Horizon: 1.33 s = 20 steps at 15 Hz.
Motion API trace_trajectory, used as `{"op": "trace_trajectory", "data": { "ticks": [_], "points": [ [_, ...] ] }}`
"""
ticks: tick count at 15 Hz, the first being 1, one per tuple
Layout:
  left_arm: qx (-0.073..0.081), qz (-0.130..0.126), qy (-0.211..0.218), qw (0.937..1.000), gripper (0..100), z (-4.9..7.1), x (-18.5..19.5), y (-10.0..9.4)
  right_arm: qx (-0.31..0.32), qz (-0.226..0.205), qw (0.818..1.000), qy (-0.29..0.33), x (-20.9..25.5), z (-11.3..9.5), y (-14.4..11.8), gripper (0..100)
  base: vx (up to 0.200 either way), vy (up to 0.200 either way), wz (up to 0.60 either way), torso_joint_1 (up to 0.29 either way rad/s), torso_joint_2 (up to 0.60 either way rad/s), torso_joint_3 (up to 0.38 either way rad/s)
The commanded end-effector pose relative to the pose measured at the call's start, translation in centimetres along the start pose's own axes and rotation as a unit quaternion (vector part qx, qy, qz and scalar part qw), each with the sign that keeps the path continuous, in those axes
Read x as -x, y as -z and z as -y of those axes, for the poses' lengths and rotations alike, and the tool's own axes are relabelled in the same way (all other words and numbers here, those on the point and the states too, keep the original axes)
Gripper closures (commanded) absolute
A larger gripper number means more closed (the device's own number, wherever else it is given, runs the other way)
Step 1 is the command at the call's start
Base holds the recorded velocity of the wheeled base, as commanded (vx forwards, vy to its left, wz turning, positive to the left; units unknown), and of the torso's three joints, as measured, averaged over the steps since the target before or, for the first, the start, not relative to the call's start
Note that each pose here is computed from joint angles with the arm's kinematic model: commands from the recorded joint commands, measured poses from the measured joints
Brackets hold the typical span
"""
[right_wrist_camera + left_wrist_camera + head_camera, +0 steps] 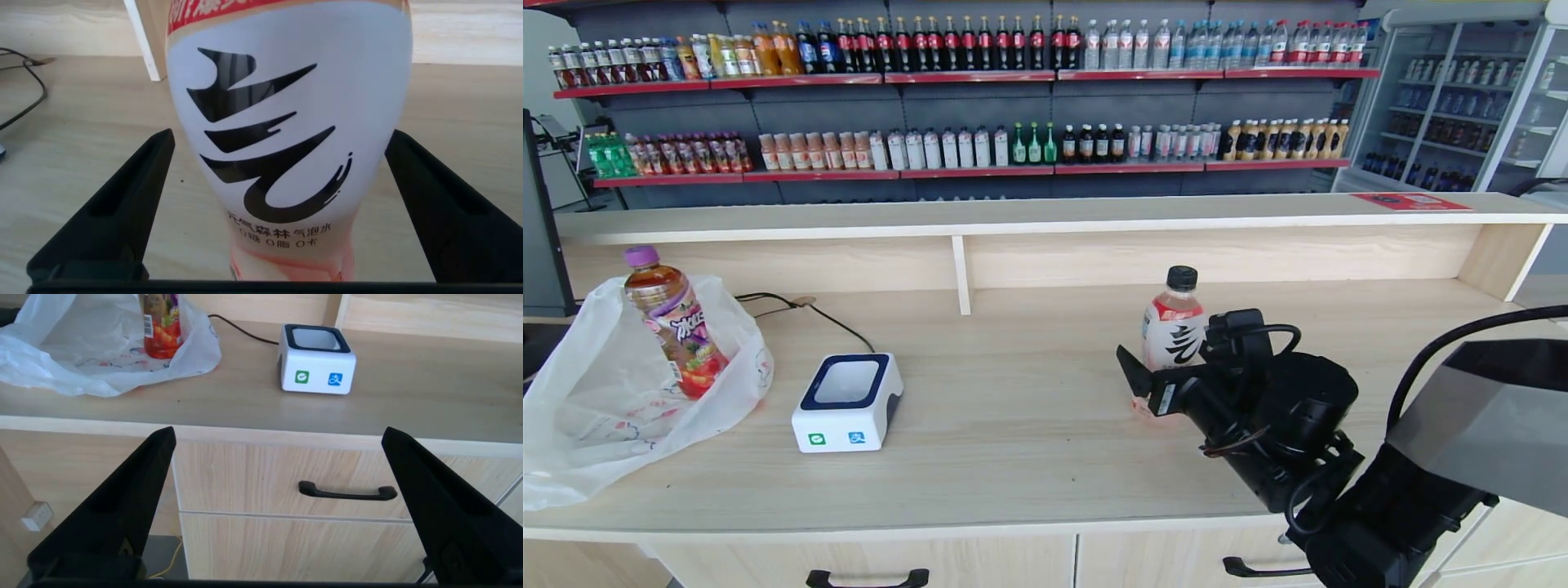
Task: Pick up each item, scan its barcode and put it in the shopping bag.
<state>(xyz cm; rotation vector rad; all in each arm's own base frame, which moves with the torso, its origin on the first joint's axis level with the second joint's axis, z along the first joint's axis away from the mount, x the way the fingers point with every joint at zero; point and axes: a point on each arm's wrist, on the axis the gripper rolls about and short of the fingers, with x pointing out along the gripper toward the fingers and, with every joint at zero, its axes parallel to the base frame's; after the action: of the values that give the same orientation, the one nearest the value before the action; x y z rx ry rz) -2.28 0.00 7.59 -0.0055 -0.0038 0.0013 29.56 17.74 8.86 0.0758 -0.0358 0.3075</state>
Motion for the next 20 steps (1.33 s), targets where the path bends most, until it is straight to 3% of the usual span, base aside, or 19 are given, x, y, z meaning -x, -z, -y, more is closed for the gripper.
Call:
{"op": "trace_trajectory", "data": {
  "ticks": [1, 15, 16, 20],
  "points": [
    [0.000, 0.000, -0.001, 1.0000, 0, 0.00, 0.00, 0.00, -0.001, 0.006, 1.000, 0.001, -0.67, -0.17, 0.13, 0, 0.000, 0.000, 0.00, 0.000, 0.00, 0.000],
    [0.000, 0.000, 0.000, 1.0000, 0, 0.00, 0.00, 0.00, -0.002, 0.015, 0.998, 0.057, -1.25, -0.06, 0.21, 0, 0.000, 0.000, 0.00, 0.000, 0.00, 0.000],
    [0.000, 0.000, 0.000, 1.0000, 0, 0.00, 0.00, 0.00, -0.003, 0.015, 0.998, 0.056, -1.23, -0.06, 0.24, 100, 0.000, 0.000, 0.00, 0.000, 0.00, 0.000],
    [0.000, 0.000, 0.000, 1.0000, 0, 0.00, 0.00, 0.00, -0.009, 0.020, 0.998, 0.053, -1.05, -0.26, -0.22, 100, 0.000, 0.000, 0.00, 0.000, 0.00, 0.000]
  ]
}}
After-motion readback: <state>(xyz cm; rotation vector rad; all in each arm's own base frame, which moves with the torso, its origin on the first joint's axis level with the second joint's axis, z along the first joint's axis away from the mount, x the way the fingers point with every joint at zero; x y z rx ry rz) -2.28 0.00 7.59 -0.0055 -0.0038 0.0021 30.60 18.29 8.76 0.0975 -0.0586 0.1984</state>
